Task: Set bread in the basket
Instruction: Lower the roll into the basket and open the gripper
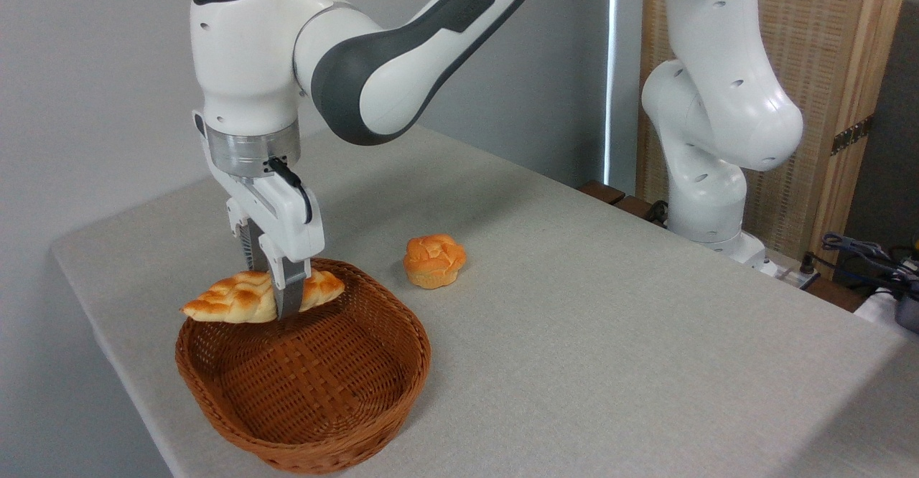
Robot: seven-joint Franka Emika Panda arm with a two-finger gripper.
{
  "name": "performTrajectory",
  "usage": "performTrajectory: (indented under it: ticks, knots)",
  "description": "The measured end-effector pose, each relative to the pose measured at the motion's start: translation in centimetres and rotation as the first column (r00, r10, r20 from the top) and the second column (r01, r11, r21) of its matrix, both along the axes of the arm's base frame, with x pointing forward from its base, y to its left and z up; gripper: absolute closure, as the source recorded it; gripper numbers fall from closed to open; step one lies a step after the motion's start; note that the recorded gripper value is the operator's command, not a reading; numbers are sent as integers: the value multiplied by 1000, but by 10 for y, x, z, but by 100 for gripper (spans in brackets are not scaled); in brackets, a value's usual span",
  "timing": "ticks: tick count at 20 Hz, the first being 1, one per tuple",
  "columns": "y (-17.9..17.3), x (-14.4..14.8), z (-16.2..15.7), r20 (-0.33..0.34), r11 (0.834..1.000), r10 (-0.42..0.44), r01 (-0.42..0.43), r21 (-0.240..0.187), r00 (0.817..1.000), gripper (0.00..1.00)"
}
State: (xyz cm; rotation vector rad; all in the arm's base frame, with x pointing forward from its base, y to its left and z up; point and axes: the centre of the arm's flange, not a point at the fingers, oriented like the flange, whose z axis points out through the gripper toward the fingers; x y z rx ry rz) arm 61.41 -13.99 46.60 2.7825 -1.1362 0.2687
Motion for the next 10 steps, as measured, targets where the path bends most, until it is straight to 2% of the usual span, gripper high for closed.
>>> performTrajectory:
  ticks: [1,7,10]
  knots:
    - [0,0,-1,-1,1000,-1,1,1,1000,34]
    - [0,1,-4,-6,1000,-2,2,3,1000,27]
    - [0,1,-5,-9,1000,-2,2,4,1000,20]
